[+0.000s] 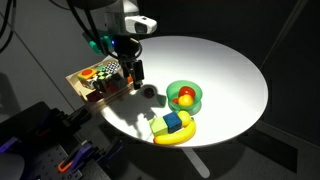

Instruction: Put the grey and yellow blocks in the box.

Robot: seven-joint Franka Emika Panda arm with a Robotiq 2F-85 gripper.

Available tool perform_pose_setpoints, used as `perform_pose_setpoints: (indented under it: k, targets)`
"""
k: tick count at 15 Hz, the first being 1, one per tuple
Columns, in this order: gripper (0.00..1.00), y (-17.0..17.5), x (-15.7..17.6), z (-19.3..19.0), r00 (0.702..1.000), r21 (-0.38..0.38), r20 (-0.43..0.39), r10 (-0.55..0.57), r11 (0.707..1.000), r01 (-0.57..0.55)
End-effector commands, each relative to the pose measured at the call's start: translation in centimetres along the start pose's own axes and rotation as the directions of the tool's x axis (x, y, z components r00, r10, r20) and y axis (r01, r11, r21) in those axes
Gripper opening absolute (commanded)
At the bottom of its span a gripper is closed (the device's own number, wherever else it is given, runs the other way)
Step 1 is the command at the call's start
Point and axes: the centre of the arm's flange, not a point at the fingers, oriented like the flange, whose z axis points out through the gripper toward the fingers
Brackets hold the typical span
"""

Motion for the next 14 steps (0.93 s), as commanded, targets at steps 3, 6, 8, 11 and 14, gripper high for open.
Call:
perform_pose_setpoints:
  k: [3, 6, 8, 11, 14]
  targets:
    - [1.00, 3.9, 0.1, 2.2, 0.992, -0.021, -0.029, -0.121, 0.992, 0.121]
    - [1.00, 5.2, 0.5, 3.4, 0.981, 0.003, -0.034, -0.193, 0.981, 0.193]
    - [1.00, 5.8, 0.7, 3.8, 0.977, 0.016, -0.035, -0.212, 0.977, 0.213]
    - [1.00, 5.2, 0.4, 3.9, 0.980, 0.005, -0.019, -0.196, 0.981, 0.196]
    - [1.00, 5.1, 0.4, 4.0, 0.980, 0.005, -0.017, -0.197, 0.980, 0.197]
